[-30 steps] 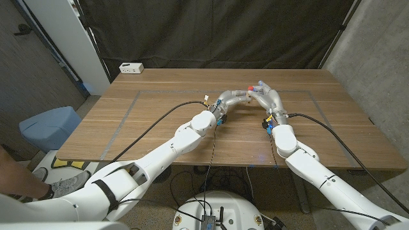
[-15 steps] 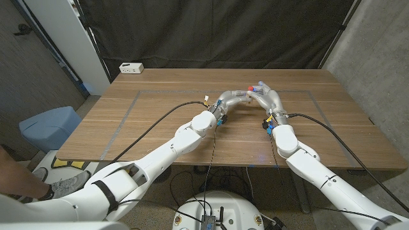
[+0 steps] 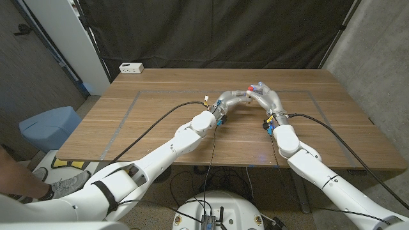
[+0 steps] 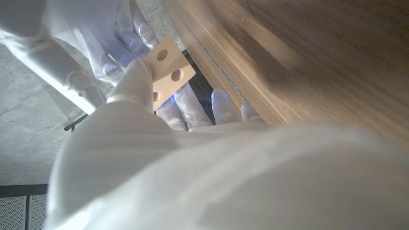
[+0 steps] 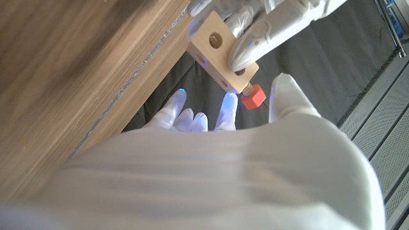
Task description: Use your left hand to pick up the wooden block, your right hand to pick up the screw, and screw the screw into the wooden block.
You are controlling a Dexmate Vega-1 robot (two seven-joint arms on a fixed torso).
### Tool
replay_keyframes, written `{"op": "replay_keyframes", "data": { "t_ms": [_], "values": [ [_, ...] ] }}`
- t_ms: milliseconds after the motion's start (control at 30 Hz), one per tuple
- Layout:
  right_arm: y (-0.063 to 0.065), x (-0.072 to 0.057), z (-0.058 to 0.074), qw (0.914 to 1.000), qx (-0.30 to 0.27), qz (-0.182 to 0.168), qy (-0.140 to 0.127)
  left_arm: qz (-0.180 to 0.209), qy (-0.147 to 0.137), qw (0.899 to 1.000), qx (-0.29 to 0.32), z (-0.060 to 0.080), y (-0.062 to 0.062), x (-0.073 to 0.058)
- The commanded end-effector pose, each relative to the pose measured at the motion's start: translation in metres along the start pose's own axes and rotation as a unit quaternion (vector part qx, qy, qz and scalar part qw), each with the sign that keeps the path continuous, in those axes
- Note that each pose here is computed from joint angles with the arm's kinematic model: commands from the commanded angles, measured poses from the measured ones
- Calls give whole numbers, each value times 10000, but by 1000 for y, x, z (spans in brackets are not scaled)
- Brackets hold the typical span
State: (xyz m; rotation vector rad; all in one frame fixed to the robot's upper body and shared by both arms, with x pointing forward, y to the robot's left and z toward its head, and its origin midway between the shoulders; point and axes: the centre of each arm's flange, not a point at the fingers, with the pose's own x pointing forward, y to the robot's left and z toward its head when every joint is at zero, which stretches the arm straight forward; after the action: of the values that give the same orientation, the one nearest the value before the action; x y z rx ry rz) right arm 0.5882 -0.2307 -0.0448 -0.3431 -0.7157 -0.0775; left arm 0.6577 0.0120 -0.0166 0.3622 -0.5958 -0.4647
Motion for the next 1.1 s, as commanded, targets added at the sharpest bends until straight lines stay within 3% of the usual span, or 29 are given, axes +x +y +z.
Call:
{"op": "replay_keyframes", "data": {
  "t_ms": [33,333,1100],
  "values": [
    [-1,3,2,9999,-25,160,-36,17,13,10000,10,-1,1,-1],
    [-4,8,7,9995,-78,291,-65,7,-11,10000,50,0,3,0],
    [-27,14,26,9963,-459,716,-137,13,-125,9998,165,3,8,1]
  ]
}}
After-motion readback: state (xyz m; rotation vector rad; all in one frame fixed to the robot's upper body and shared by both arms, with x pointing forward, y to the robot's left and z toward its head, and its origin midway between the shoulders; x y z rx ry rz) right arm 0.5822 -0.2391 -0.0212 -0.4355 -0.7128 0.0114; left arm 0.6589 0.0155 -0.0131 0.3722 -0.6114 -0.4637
